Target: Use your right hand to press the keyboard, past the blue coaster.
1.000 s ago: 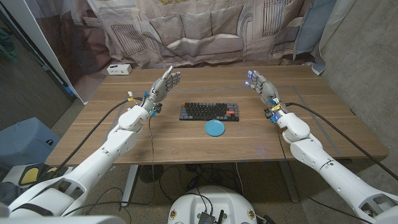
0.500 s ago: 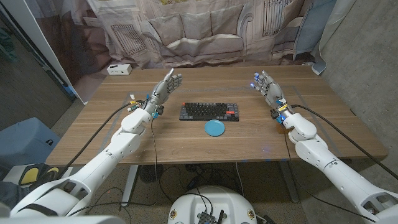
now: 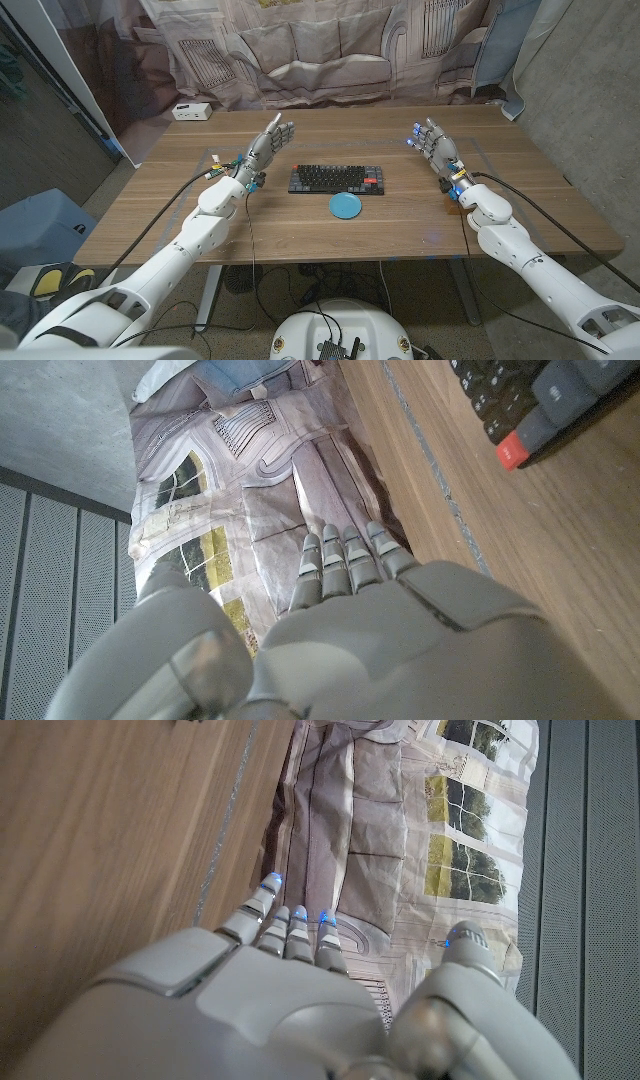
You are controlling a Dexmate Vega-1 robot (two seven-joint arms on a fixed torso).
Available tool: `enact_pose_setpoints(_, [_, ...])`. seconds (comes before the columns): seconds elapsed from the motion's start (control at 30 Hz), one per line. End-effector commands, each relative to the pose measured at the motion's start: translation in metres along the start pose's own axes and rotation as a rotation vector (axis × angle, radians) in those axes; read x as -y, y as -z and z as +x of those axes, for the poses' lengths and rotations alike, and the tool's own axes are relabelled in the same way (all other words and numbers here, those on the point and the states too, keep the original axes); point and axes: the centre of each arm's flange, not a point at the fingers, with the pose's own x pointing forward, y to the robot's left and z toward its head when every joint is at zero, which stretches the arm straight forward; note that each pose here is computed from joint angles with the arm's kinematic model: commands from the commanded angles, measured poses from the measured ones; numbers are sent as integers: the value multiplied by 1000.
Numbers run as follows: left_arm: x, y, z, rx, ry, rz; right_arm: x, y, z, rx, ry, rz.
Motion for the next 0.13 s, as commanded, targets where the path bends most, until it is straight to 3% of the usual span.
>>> enact_pose_setpoints(0.03, [1,5,-2,-10,0,-7,0,5,-3,-17,12,6])
enact_pose_setpoints(0.13, [1,5,-3,-9,1,-7,0,5,-4,-20,14,6])
